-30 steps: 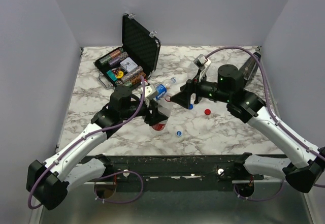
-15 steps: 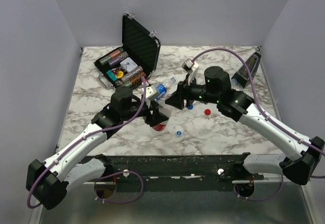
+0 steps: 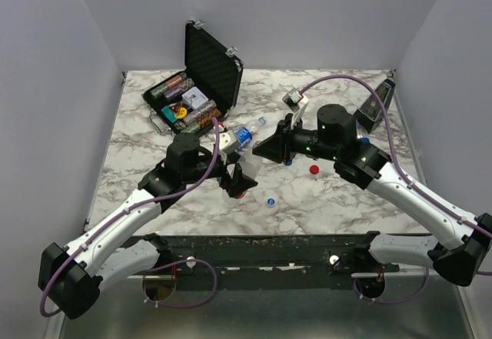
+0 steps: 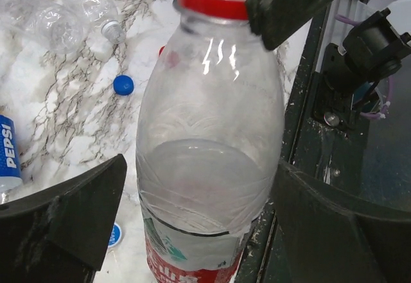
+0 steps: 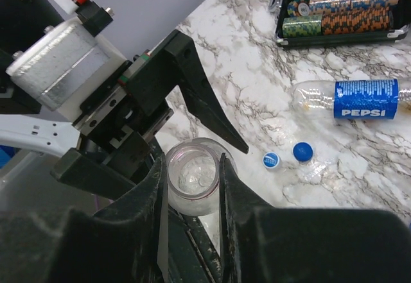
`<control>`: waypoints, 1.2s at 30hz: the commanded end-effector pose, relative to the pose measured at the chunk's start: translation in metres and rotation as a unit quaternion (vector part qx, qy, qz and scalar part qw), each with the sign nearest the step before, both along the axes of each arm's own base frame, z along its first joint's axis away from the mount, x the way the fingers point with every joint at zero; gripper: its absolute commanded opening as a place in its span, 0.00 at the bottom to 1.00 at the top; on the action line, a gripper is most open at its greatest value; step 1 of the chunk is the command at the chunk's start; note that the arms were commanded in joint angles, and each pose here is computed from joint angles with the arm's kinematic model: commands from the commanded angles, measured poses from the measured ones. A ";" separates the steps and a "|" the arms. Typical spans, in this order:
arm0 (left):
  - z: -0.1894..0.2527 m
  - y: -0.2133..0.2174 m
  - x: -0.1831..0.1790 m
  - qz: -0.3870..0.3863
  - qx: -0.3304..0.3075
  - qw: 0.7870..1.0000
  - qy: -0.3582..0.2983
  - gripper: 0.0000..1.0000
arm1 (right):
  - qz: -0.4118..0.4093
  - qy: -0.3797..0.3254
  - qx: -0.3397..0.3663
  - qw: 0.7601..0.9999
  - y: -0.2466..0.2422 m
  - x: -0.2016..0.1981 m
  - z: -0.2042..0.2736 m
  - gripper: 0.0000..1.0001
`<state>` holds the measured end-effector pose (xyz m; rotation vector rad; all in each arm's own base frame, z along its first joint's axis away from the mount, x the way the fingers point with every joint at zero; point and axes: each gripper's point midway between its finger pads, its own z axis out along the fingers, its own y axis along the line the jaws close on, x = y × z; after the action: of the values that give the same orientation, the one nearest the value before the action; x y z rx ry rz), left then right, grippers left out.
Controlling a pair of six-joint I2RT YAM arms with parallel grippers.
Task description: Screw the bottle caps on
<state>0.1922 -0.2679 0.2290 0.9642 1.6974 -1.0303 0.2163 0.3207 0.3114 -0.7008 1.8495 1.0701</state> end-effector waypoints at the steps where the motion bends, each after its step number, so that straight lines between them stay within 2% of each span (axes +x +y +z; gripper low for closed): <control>1: 0.007 -0.004 -0.005 -0.011 -0.027 1.000 -0.009 0.99 | -0.004 -0.012 0.055 0.998 0.001 -0.006 0.023 0.01; 8: 0.016 -0.008 -0.006 -0.021 -0.057 0.998 -0.030 0.97 | 0.000 -0.006 0.073 0.997 0.001 -0.011 0.025 0.01; 15: 0.018 -0.006 -0.008 -0.025 -0.054 0.997 -0.049 0.92 | -0.005 -0.003 0.077 0.997 0.000 -0.011 0.024 0.01; 26: 0.016 -0.005 -0.007 -0.027 -0.044 0.997 -0.056 0.76 | -0.003 -0.002 0.079 0.997 -0.001 -0.013 0.025 0.01; 28: 0.015 -0.003 -0.005 -0.020 -0.039 0.997 -0.056 0.73 | -0.004 -0.005 0.080 0.997 -0.002 -0.012 0.027 0.10; 32: 0.014 0.002 0.004 0.009 -0.025 0.998 -0.062 0.69 | -0.042 -0.028 0.068 0.996 -0.016 -0.005 0.032 0.56; 34: 0.014 0.006 0.009 0.030 -0.018 0.997 -0.064 0.67 | -0.072 -0.047 0.058 0.995 -0.028 0.000 0.037 0.74; 36: 0.012 0.011 0.013 0.048 -0.010 0.997 -0.066 0.66 | -0.113 -0.066 0.042 0.990 -0.045 0.007 0.041 0.86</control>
<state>0.1936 -0.2673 0.2347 0.9556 1.5931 -1.0050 0.2118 0.3065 0.3348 -0.5693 1.7569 1.1020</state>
